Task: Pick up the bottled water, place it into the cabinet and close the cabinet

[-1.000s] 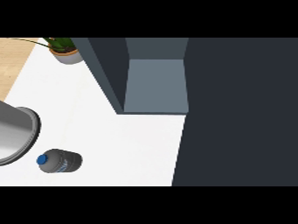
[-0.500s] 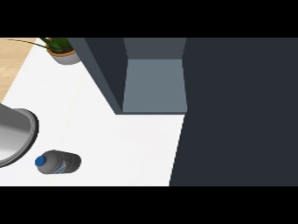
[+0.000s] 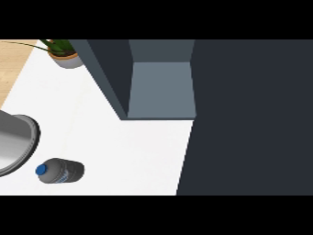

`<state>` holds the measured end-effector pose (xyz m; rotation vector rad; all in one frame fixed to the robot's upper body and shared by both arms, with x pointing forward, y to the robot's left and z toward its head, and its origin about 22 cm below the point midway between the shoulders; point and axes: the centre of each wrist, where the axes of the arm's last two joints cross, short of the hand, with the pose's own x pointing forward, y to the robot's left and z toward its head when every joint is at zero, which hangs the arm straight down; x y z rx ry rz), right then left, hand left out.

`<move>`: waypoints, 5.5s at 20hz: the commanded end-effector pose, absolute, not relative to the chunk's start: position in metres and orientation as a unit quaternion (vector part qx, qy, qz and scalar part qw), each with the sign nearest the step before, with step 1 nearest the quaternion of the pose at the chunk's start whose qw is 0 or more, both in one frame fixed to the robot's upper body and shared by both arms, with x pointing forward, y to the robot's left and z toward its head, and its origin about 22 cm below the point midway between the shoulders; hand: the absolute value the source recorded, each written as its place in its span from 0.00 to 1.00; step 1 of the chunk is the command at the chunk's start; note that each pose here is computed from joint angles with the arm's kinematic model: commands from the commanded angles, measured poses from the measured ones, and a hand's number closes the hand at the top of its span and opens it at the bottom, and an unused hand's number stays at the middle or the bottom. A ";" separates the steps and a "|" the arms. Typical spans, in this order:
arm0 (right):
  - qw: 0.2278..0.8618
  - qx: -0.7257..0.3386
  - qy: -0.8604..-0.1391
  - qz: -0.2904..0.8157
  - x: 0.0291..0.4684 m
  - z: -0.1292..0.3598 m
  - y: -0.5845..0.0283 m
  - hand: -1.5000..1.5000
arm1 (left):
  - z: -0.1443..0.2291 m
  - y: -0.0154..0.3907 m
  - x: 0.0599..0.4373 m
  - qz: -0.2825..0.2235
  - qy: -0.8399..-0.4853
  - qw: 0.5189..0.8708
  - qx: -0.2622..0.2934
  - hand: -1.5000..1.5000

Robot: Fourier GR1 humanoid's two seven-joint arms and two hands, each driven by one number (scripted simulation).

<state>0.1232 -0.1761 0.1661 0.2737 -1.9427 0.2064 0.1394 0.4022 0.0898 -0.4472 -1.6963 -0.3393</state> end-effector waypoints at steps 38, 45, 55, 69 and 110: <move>0.529 0.084 -0.839 0.094 0.112 0.188 -0.170 0.00 | -0.128 0.359 0.214 -0.110 -0.688 0.696 -0.175 0.00; 0.533 0.081 -0.836 0.103 0.116 0.182 -0.170 0.00 | -0.126 0.357 0.234 -0.080 -0.711 0.675 -0.178 0.00; 0.537 0.093 -0.834 0.091 0.106 0.185 -0.172 0.00 | -0.136 0.327 0.240 -0.101 -0.705 0.658 -0.245 1.00; 0.538 0.091 -0.833 0.085 0.114 0.182 -0.169 0.00 | -0.123 0.238 0.274 -0.055 -0.809 0.586 0.000 1.00; 0.548 0.095 -0.828 0.074 0.098 0.179 -0.193 0.00 | 0.025 0.075 0.377 0.035 -0.769 0.639 -0.010 1.00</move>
